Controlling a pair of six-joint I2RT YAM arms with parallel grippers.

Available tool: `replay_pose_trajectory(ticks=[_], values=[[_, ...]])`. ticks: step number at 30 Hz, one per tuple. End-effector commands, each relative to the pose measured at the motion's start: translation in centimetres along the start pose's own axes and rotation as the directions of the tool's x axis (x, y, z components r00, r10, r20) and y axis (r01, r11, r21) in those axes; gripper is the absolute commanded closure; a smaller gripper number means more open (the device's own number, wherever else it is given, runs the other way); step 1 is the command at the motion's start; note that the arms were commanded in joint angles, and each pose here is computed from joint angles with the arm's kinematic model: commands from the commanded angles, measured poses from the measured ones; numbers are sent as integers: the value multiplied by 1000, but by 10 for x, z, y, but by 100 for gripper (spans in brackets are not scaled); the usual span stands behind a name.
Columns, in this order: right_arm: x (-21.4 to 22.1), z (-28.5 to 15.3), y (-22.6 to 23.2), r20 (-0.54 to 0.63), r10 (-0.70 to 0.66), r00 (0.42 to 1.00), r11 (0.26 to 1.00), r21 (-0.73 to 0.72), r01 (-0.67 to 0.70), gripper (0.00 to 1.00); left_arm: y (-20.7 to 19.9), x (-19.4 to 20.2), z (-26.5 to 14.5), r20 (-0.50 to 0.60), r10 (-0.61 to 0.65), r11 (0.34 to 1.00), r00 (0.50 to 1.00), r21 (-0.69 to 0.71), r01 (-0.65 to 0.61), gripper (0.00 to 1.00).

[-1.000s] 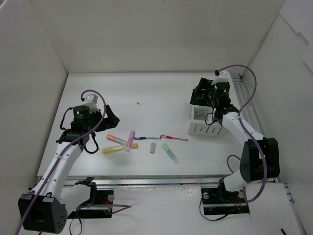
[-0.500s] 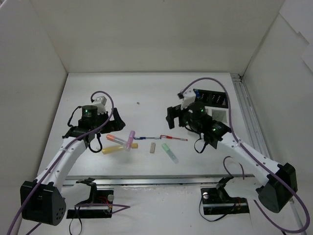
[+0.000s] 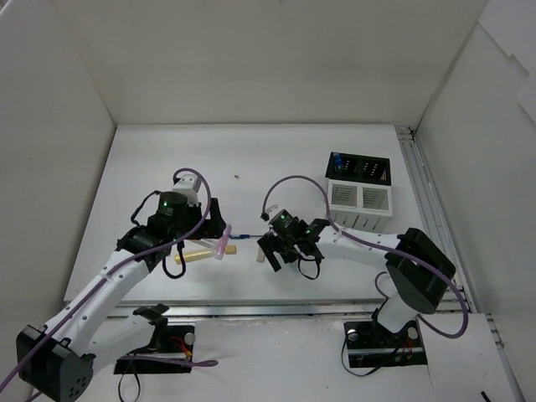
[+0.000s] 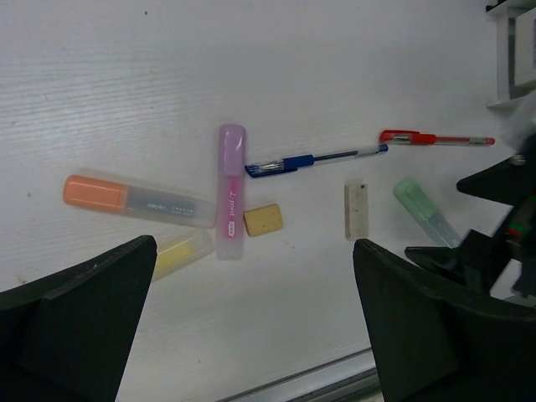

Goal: Sort the stationery into containers
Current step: Pick up the stationery from the center of the board, then place the stationery in the storage box.

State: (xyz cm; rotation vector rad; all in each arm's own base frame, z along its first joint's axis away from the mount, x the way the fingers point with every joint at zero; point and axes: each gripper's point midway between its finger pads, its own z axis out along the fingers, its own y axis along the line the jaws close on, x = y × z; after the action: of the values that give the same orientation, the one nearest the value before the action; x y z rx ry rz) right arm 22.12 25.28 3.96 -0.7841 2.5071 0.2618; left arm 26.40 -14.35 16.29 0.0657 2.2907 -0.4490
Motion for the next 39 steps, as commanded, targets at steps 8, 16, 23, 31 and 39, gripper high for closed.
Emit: replay_pose_trajectory(ticks=[8,16,23,31,39], values=[[10,28,-7,-74,45,996,995,88,-39,63,1,-21,-15,113,-1,1000,994,-31,4,0],[-33,-8,-3,98,43,994,998,35,-47,91,-7,-23,-12,125,16,1000,992,3,-17,0],[-112,-103,-60,598,159,786,971,47,-233,93,-11,-32,-12,135,37,999,990,11,-39,0],[-139,-203,-155,881,54,469,859,198,-471,92,-9,-39,-5,137,50,999,989,-14,-48,0],[-120,-225,-286,910,19,414,505,349,-789,92,-10,-50,12,111,48,998,993,-37,-44,0]])
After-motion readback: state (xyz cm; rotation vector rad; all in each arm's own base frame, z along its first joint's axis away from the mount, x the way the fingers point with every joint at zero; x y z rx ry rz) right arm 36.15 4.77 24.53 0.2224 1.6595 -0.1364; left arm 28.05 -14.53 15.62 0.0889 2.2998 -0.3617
